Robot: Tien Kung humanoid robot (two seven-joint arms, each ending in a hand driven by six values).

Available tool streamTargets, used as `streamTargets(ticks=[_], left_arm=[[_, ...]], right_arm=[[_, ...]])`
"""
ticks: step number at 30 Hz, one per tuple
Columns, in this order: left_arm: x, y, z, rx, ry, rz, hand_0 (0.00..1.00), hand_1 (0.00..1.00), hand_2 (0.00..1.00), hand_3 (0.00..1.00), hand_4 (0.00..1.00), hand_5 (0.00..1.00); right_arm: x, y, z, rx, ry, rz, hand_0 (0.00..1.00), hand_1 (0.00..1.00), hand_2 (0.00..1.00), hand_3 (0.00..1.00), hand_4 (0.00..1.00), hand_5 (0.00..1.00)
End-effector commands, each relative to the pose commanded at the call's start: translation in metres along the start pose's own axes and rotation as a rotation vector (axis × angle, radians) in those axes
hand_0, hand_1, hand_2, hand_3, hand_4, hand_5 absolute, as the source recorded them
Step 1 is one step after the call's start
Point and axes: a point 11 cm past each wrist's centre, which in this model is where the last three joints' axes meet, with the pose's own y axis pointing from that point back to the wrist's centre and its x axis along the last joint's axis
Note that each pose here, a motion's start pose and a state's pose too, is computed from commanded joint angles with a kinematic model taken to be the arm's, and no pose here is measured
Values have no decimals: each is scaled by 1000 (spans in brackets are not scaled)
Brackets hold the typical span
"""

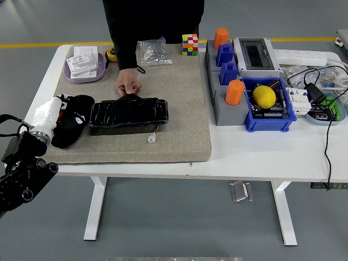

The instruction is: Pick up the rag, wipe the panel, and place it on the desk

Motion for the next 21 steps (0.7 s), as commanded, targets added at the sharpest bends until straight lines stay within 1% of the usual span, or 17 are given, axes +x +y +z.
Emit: streamTargets(ticks=[2, 3, 8, 9, 14, 15, 20, 21], left_arm=[[-1, 0, -1, 3, 1, 2, 565, 722, 804, 732, 814, 355], [-1, 0, -1, 4, -1, 4, 482, 656, 807, 711, 803, 325], [-1, 0, -3, 8, -9, 8, 482, 656, 807, 711, 803, 325], [-1, 0, -3, 9, -11, 8, 420, 486, 803, 646, 719, 193], [-3, 1, -5, 15, -18, 3, 420, 486, 803, 646, 719, 193], [-3, 1, -5, 16, -18, 2, 404, 450, 806, 642, 719, 186], [-5, 1, -3, 14, -18, 1, 404, 450, 806, 642, 719, 186], [-4, 1, -3, 12, -18, 4, 366, 385, 805, 615, 702, 187]], right_arm=[[0, 0, -1, 2, -4, 1, 750, 696, 714, 592, 911, 572], [0, 0, -1, 4, -6, 0, 751, 697, 714, 592, 912, 571], [0, 0, -1, 6, -12, 1, 751, 697, 714, 592, 912, 571], [0, 0, -1, 7, -15, 1, 750, 697, 714, 592, 912, 572], [1, 0, -2, 9, -19, 2, 750, 697, 714, 592, 912, 572], [1, 0, -2, 9, -19, 2, 750, 697, 714, 592, 912, 571], [3, 1, -2, 8, -21, 4, 750, 697, 714, 592, 912, 571], [3, 1, -2, 7, -21, 4, 750, 697, 714, 592, 913, 571]])
